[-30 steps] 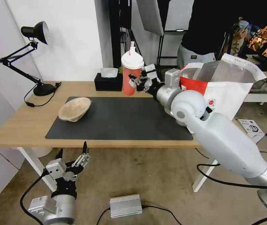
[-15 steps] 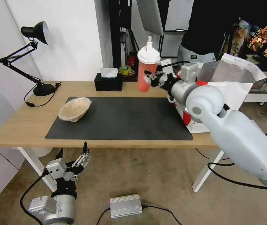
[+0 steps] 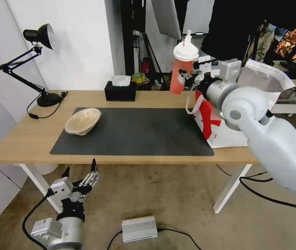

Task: Pick up the trash from the table and place it into the takeout bag.

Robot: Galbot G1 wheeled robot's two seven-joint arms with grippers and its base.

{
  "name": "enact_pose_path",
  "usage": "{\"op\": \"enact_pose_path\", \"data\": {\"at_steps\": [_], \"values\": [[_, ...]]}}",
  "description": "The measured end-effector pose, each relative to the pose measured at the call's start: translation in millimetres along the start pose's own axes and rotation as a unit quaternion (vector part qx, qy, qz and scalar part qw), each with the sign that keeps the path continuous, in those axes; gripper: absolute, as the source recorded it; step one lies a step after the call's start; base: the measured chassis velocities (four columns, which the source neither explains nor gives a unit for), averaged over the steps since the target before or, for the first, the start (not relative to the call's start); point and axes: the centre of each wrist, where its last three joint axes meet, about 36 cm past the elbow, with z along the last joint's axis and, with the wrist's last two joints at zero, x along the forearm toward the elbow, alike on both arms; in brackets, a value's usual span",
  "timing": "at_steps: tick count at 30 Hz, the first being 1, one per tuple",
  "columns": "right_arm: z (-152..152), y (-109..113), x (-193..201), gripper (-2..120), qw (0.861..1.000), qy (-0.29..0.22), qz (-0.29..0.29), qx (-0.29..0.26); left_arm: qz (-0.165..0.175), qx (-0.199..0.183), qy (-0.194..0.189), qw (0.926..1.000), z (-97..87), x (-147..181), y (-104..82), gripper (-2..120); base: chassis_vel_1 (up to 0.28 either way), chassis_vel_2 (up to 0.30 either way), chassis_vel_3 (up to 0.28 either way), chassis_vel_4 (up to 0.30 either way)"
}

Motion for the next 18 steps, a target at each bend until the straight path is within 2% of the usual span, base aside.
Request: {"op": "enact_pose_path", "data": {"at_steps": [18], "values": [[-21.7,-20.0,11.0,3,0.998,-0.016,0.053,-0.006,0.002,-0.005,0.0,1.0,-1.2,2.8,0.2,100,0.0,0.0,0.0,0.0]]}}
